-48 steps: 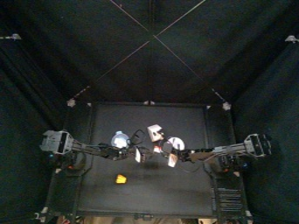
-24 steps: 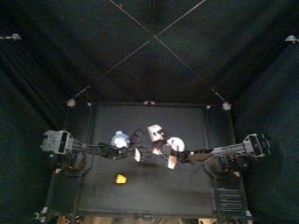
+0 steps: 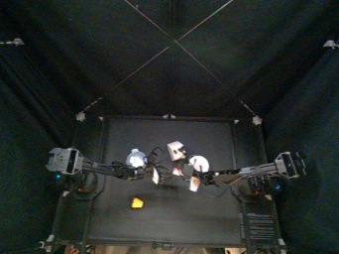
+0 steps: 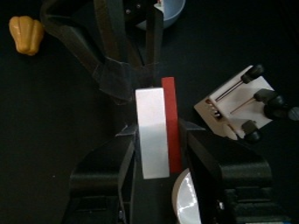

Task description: Hand over salmon sushi

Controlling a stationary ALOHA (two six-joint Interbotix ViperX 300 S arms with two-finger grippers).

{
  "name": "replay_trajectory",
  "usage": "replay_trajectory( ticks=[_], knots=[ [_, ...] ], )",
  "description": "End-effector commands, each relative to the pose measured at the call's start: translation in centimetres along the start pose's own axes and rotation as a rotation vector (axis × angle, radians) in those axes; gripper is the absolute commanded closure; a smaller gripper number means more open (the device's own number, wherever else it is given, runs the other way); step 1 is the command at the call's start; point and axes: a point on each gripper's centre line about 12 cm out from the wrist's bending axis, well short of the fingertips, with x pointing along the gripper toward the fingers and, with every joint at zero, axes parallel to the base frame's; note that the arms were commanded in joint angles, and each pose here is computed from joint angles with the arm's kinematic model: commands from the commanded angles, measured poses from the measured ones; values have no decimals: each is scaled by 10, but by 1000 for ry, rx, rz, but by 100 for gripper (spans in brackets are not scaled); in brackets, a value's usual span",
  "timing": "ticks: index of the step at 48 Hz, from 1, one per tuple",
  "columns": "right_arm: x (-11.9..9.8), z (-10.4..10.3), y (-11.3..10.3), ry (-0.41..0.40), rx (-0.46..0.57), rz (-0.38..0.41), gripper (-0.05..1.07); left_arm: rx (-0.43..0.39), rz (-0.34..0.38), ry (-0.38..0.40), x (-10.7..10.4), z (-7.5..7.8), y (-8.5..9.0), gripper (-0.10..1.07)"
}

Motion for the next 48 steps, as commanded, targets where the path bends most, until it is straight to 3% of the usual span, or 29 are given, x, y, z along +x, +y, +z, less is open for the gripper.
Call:
replay_trajectory(
  ticks=[1, 14, 38, 48],
  knots=[
    [-6, 13, 0, -39, 7, 8, 38, -29, -25, -34, 2, 10, -9, 9],
    [-5, 16, 2, -45, -4, 6, 38, -83, -18, -29, 5, 7, -6, 10],
    [-3, 16, 5, -46, -20, 9, 38, -85, -27, -39, 7, 7, -7, 11],
    [-3, 17, 6, -51, -33, 5, 38, -82, -28, -38, 8, 7, -7, 19]
  ],
)
